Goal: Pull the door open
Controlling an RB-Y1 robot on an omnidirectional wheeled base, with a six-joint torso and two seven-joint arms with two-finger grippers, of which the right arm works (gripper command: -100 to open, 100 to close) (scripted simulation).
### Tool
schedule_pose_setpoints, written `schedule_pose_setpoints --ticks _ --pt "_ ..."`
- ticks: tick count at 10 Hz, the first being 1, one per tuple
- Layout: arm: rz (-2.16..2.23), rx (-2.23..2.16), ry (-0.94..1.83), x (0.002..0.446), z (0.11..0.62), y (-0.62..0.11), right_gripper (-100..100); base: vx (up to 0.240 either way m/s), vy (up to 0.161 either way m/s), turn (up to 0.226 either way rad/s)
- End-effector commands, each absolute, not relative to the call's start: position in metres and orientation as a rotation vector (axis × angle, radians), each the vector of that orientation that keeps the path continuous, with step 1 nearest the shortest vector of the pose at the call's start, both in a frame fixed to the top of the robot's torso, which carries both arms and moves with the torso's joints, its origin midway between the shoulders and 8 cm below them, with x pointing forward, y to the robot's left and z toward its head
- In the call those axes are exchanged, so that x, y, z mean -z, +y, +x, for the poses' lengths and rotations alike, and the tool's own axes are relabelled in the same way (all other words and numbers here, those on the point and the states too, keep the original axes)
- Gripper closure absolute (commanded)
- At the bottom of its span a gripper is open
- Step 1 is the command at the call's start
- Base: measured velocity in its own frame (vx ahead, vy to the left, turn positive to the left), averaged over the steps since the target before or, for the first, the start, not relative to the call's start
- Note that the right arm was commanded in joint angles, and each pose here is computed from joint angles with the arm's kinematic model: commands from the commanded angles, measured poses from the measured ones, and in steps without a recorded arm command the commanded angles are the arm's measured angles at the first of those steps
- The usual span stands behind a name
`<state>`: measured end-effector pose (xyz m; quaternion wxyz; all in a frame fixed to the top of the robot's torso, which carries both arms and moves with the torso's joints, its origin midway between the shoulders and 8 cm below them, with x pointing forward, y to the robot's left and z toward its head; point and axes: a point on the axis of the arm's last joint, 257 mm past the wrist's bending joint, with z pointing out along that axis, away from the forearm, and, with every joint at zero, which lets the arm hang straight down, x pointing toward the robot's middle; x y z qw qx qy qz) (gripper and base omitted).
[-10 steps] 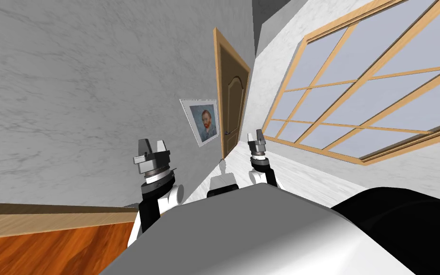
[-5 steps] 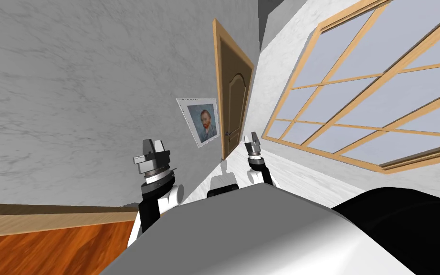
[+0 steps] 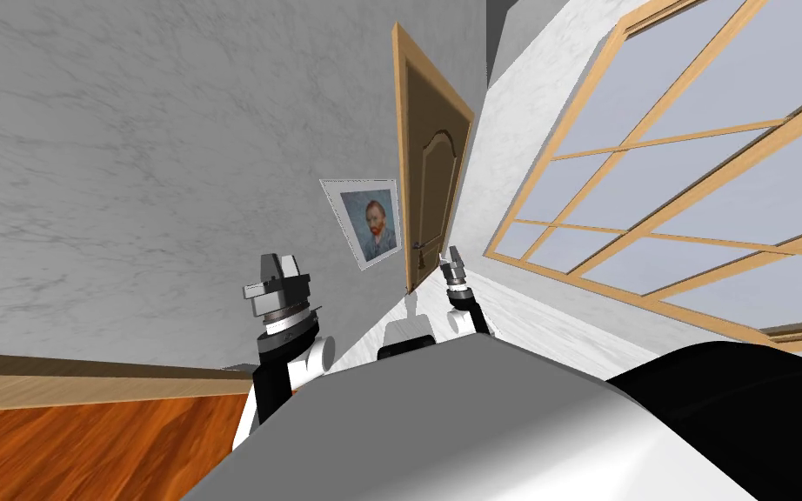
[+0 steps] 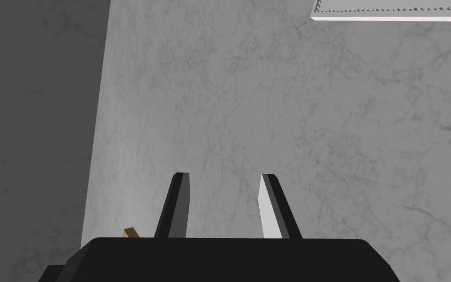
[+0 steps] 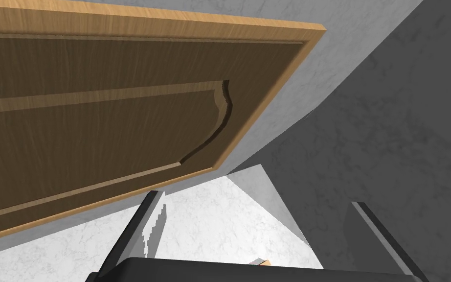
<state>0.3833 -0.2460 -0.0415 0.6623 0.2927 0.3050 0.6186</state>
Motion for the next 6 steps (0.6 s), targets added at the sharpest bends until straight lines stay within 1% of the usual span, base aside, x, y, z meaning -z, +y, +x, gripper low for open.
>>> schedule_pose_setpoints --ticks 1,2,3,4,6 --pt "0.687 -1.417 0.718 0.058 0.390 -0.244 -100 0.065 -0.114 0.138" --pt "0.702 -1.428 0.735 0.067 0.395 -0.243 -100 0.069 -0.096 0.139" --pt "0.703 -1.427 0.736 0.068 0.395 -0.243 -100 0.039 -0.059 0.059" --pt "0.720 -1.438 0.755 0.079 0.401 -0.242 -100 0.033 -0.056 0.099" --pt "0.755 -1.455 0.793 0.101 0.411 -0.240 -100 0.055 -0.104 0.163"
